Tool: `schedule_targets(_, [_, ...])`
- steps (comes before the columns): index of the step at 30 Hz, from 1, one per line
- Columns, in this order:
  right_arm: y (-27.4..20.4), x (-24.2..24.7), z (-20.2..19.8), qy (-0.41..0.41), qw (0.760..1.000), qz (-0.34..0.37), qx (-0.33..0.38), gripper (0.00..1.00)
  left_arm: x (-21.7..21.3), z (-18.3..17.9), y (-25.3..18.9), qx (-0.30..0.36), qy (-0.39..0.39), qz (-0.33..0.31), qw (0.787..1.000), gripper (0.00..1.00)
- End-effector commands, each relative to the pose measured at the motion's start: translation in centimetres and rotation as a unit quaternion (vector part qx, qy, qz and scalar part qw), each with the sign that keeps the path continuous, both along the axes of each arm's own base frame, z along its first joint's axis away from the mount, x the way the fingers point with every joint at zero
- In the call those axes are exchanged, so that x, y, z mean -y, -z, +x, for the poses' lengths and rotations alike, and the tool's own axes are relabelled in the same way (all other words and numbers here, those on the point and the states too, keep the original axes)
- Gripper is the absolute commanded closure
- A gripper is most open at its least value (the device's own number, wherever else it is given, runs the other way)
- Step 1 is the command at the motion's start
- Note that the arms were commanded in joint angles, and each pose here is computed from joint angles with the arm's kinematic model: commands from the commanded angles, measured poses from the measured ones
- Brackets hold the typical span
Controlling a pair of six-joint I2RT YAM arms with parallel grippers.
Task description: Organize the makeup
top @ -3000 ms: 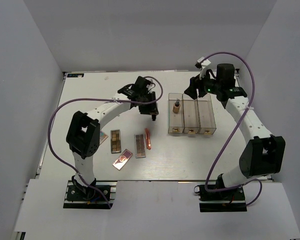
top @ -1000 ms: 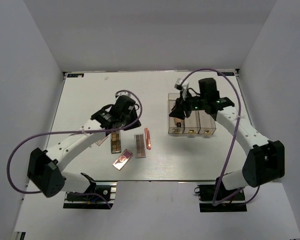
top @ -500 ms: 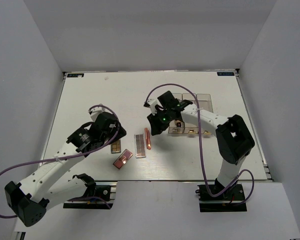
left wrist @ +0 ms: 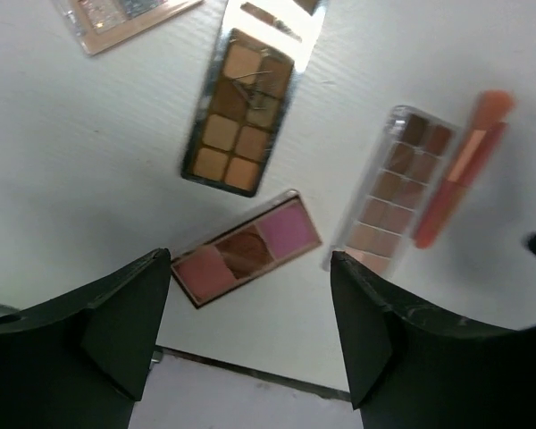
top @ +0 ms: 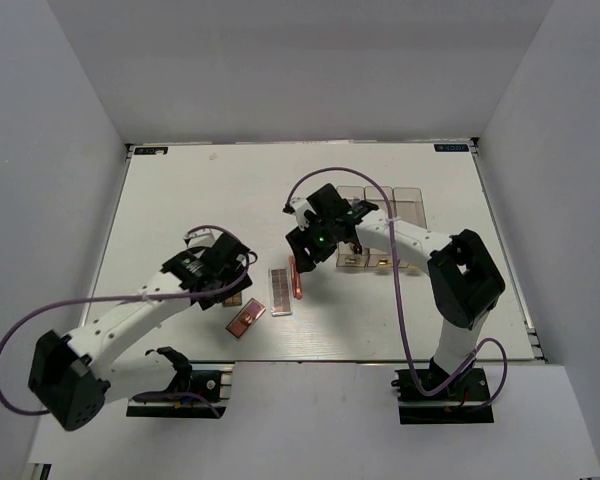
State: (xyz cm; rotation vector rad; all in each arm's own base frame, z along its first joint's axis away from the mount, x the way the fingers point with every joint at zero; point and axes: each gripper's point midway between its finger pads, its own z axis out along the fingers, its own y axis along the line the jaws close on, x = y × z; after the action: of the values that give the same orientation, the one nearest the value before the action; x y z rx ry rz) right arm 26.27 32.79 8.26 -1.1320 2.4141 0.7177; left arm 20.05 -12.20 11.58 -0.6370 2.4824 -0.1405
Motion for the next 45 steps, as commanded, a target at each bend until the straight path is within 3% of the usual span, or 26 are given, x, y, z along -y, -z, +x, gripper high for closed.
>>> schedule_targets(1, [-2.6, -1.0, 1.8, 0.006, 0.999, 0.025, 0.035, 0.31, -0.9, 0.6, 1.4, -0.028, -0.011, 0.057, 0.998, 0.17])
schedule_targets(7, [-4.6, -0.3, 3.1, 0.017, 0.997, 0.033, 0.064, 0.25, -0.7, 3.0, 4.3, -0.069, 0.028, 0.074, 0.995, 0.14])
schedule_targets(17, [-5.3, 2.3, 4.4, 0.049, 0.996, 0.041, 0.064, 0.25, -0.2, 7.4, 5.3, -0.053, 0.107, 0.060, 0.991, 0.12])
schedule_targets(29, [-6.5, 3.8, 6.1, 0.071, 0.993, 0.047, 0.080, 0.24, -1.1, 9.2, 8.5, -0.106, 0.138, 0.070, 0.982, 0.12])
schedule_targets(40, [-8.3, 5.2, 7.8, 0.090, 0.989, 0.064, 0.094, 0.24, 0.2, 8.8, 9.6, -0.112, 0.157, 0.028, 0.981, 0.46])
schedule_targets(45, [-10.7, 5.3, 8.5, 0.080, 0.986, 0.091, 0.115, 0.26, 1.3, 10.1, 7.1, -0.079, 0.166, 0.006, 0.983, 0.64])
